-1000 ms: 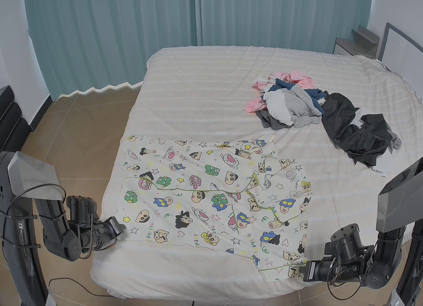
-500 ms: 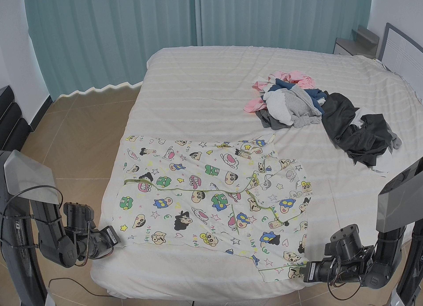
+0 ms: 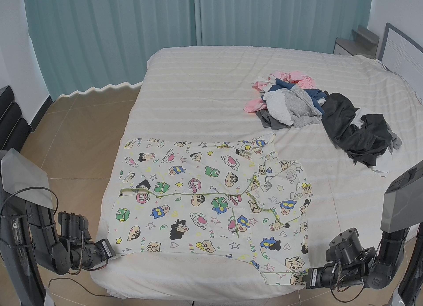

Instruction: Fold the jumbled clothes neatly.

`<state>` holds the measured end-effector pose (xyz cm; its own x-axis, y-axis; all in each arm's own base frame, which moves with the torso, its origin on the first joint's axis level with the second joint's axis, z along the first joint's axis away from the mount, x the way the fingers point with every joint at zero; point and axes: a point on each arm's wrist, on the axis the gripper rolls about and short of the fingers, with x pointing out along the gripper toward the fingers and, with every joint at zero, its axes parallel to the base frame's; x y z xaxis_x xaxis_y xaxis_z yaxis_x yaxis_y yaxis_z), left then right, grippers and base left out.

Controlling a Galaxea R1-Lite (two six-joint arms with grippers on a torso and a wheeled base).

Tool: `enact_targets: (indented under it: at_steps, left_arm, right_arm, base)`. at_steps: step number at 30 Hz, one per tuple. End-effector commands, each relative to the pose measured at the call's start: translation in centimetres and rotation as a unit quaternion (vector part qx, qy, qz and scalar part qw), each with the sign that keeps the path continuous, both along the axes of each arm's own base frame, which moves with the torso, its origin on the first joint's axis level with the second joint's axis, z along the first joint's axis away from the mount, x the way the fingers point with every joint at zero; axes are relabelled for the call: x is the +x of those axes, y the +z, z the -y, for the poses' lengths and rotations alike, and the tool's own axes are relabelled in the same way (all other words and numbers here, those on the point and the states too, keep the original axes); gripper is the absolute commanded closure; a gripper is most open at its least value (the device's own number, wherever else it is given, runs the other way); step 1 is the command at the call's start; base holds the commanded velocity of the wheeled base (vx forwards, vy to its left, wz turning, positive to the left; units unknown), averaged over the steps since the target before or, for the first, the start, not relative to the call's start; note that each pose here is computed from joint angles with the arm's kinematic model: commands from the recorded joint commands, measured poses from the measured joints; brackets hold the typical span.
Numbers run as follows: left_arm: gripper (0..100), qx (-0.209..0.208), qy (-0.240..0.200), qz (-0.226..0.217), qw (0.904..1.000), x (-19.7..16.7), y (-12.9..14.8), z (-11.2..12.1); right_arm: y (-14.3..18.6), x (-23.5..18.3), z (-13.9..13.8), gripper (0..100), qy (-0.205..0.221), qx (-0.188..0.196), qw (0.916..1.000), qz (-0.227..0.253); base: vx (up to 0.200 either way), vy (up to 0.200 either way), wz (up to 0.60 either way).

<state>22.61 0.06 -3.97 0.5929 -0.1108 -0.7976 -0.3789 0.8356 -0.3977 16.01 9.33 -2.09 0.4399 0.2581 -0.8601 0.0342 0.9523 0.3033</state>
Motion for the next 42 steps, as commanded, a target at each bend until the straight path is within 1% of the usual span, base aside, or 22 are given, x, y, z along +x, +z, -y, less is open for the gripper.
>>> enact_targets:
  at_steps: [1, 19, 20, 22, 23, 31, 32, 33, 34, 35, 36, 39, 42]
  left_arm:
    - [100, 0.0, 0.003, -0.007, 1.0, -0.4, 0.0, -0.1]
    - [100, 0.0, 0.004, -0.011, 0.9999, -0.6, -0.1, -0.2]
    - [100, 0.0, 0.003, -0.013, 0.9999, -0.6, -0.1, -0.2]
    - [100, 0.001, 0.003, -0.013, 0.9999, -0.6, -0.1, -0.1]
    - [0, 0.001, 0.003, -0.013, 0.9999, -0.6, -0.1, -0.1]
    - [0, 0.005, 0.008, -0.004, 0.9999, -0.5, 0.1, -0.2]
    - [0, 0.003, 0.017, 0.024, 0.9996, -0.4, 1.0, -0.4]
    - [0, 0.003, 0.017, 0.024, 0.9996, -0.4, 1.0, -0.4]
    - [0, 0.004, 0.023, 0.052, 0.9984, -0.4, 1.9, -0.7]
    - [0, 0.003, 0.027, 0.072, 0.997, -0.4, 2.6, -0.9]
    - [0, 0.001, 0.026, 0.087, 0.9959, -0.5, 3.1, -0.8]
    - [0, -0.001, 0.026, 0.12, 0.9924, -1.0, 4.5, -0.8]
    - [0, -0.021, 0.047, 0.164, 0.9851, -1.0, 6.1, -0.8]
  right_arm:
    - [-0.1, -0.6, 0.0, 100, 0.008, -0.005, 0.9999, -0.011]
    - [-0.3, -0.8, -0.1, 100, 0.005, -0.006, 0.9998, -0.018]
    - [-0.3, -0.8, -0.1, 0, 0.005, -0.006, 0.9998, -0.018]
    - [-0.3, -0.8, -0.1, 0, 0.005, -0.006, 0.9998, -0.018]
    - [-0.2, -0.8, -0.1, 0, 0.005, -0.006, 0.9998, -0.017]
    - [0.0, -0.7, -0.1, 0, -0.008, 0.0, 0.9999, -0.011]
    - [0.1, -0.6, -0.1, 0, -0.028, -0.01, 0.9995, 0.002]
    - [0.1, -0.6, -0.1, 0, -0.028, -0.01, 0.9995, 0.002]
    - [0.1, -0.6, -0.1, 0, -0.039, -0.018, 0.999, 0.012]
    - [0.3, -0.5, -0.3, 0, -0.045, -0.017, 0.9986, 0.022]
    - [0.5, -0.4, -0.5, 0, -0.051, -0.012, 0.9981, 0.034]
    - [2.1, -0.1, -0.7, 0, -0.064, 0.018, 0.9941, 0.086]
    - [4.2, -0.2, -0.6, 0, -0.066, 0.05, 0.9881, 0.13]
  base:
    - [0.0, 0.0, 0.0]
    - [0.0, 0.0, 0.0]
    - [0.0, 0.0, 0.0]
    - [0.0, 0.0, 0.0]
    - [0.0, 0.0, 0.0]
    - [0.0, 0.0, 0.0]
    - [0.0, 0.0, 0.0]
    - [0.0, 0.0, 0.0]
    - [0.0, 0.0, 0.0]
    - [0.0, 0.0, 0.0]
    - [0.0, 0.0, 0.0]
    - [0.0, 0.0, 0.0]
    - [0.0, 0.0, 0.0]
